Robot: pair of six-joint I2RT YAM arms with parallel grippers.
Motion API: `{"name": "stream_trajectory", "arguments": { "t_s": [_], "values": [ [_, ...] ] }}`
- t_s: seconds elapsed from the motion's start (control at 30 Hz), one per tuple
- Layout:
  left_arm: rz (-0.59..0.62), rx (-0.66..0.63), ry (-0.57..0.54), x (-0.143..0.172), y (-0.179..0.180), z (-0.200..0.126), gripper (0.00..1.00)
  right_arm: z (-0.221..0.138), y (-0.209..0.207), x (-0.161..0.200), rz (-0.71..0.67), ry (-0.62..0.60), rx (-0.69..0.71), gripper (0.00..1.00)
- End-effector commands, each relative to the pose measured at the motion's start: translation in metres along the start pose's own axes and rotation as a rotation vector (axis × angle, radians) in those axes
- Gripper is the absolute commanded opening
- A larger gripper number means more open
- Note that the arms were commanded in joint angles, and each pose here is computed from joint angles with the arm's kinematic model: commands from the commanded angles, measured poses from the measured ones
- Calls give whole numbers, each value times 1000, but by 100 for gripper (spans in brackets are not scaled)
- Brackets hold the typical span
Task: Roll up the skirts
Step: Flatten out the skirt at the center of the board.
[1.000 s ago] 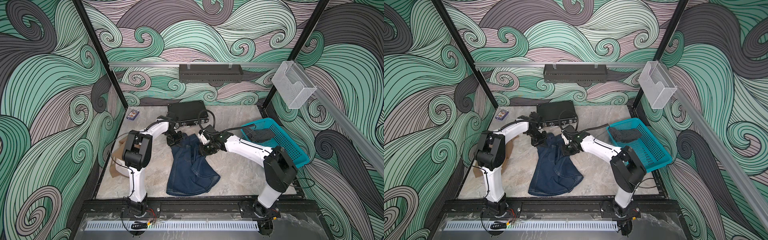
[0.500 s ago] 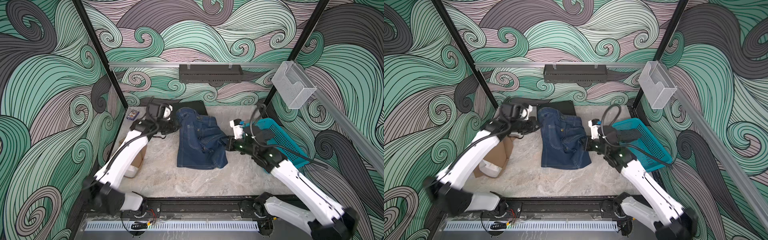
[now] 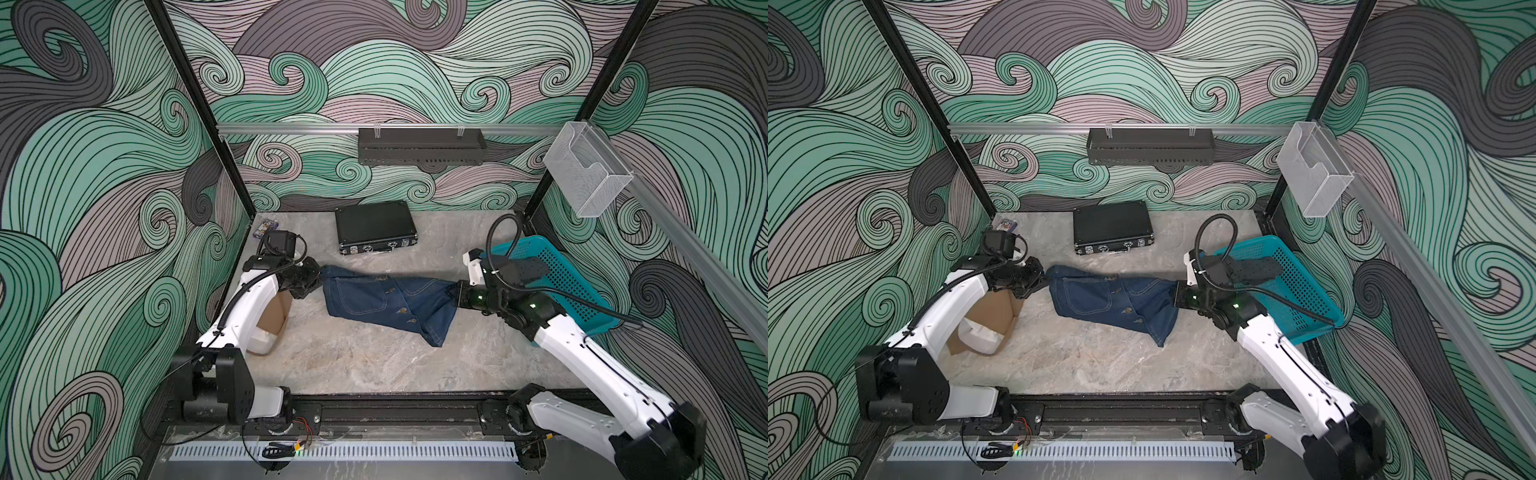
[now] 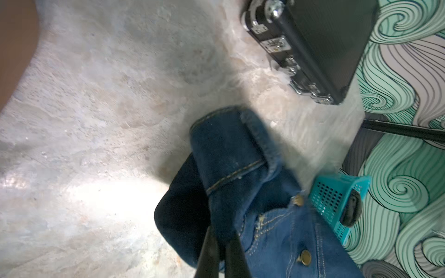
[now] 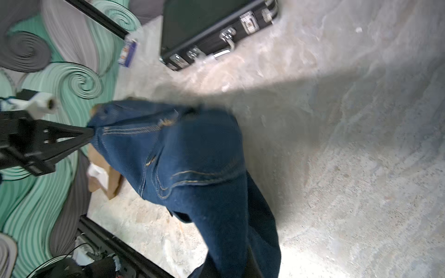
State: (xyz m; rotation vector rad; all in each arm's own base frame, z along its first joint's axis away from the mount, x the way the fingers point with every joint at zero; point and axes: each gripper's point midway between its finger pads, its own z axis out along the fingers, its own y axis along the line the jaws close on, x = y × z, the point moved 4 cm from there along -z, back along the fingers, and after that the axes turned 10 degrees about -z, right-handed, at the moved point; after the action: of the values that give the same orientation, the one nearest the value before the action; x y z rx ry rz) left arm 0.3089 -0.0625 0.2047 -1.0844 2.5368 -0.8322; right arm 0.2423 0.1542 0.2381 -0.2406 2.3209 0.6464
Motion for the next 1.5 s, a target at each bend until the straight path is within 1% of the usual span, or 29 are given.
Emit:
{"name": "stream_trajectory", "arguments": {
  "t_s": [0.0, 0.07, 0.13, 0.2, 0.3, 0.33, 0.37, 0.43, 0.47, 0.53, 0.57, 0.6, 0.63, 0.67, 0.7, 0.73, 0.77, 0.8, 0.83, 0.9, 0.93, 0.97, 1.0, 1.07, 1.13, 1.2, 1.27, 1.37, 1.47],
  "values": [
    [142, 259, -101, 10, -56, -80, 0, -58, 26, -31, -107, -247, -111, 0],
    [212, 350, -121, 27, -70, -110, 0, -83, 35, -30, -137, -319, -168, 0],
    [325, 470, -135, 52, -87, -140, 0, -110, 45, -26, -172, -398, -239, 0],
    [405, 563, -162, 73, -94, -166, 0, -131, 49, -21, -177, -460, -272, 0],
    [444, 647, -260, 87, -90, -196, 0, -150, 46, -11, -155, -495, -275, 0],
    [444, 654, -284, 88, -87, -199, 1, -149, 44, -7, -138, -483, -272, 0],
    [430, 627, -289, 85, -83, -195, 1, -145, 43, -4, -118, -460, -268, 0],
    [395, 575, -243, 80, -75, -168, 1, -124, 32, 3, -57, -371, -209, 0],
    [357, 533, -220, 73, -70, -147, 1, -109, 29, 6, -53, -323, -201, 0],
    [242, 349, -190, 54, -44, -97, 3, -73, 15, 17, 7, -189, -133, 1],
    [177, 220, -177, 41, -24, -69, 11, -53, 3, 24, 36, -99, -57, 1],
    [107, 81, -153, 28, -2, -44, 17, -32, -8, 30, 41, -14, 11, 5],
    [50, -38, -124, 18, 16, -25, 18, -16, -17, 37, 33, 63, 63, 8],
    [-11, -164, -86, 9, 36, -9, 24, 4, -26, 44, 19, 158, 109, 12],
    [-49, -256, -23, 3, 48, 2, 42, 22, -33, 54, 8, 248, 134, 16],
    [-67, -316, 38, 3, 57, 10, 49, 33, -36, 62, 1, 320, 140, 20],
    [-81, -355, 87, 4, 65, 21, 59, 42, -39, 71, 4, 377, 134, 24],
    [-85, -351, 110, 7, 69, 25, 62, 47, -42, 78, 9, 402, 133, 27],
    [-74, -332, 111, 9, 68, 24, 63, 48, -43, 82, 14, 401, 125, 28],
    [-47, -317, 81, 8, 66, 18, 79, 44, -45, 82, 24, 356, 126, 44],
    [-22, -287, 72, 6, 61, 18, 83, 40, -47, 77, 31, 324, 131, 50],
    [15, -234, 79, 5, 53, 22, 86, 34, -50, 70, 42, 286, 144, 55],
    [11, -198, 94, 3, 47, 27, 87, 28, -53, 59, 60, 236, 158, 59],
    [25, -165, 140, -1, 30, 34, 89, 19, -57, 36, 100, 128, 161, 65],
    [43, -209, 181, -8, 16, 44, 90, 19, -58, 14, 126, 72, 134, 70],
    [52, -242, 208, -18, 5, 63, 90, 32, -49, -6, 94, 108, 68, 73],
    [27, -246, 252, -23, 1, 87, 89, 58, -47, -15, 92, 217, 15, 76],
    [2, -215, 375, -18, -6, 124, 90, 93, -46, -7, 133, 333, -58, 84],
    [7, -230, 449, -9, -11, 150, 87, 112, -45, 5, 110, 373, -64, 85]
  ]
}}
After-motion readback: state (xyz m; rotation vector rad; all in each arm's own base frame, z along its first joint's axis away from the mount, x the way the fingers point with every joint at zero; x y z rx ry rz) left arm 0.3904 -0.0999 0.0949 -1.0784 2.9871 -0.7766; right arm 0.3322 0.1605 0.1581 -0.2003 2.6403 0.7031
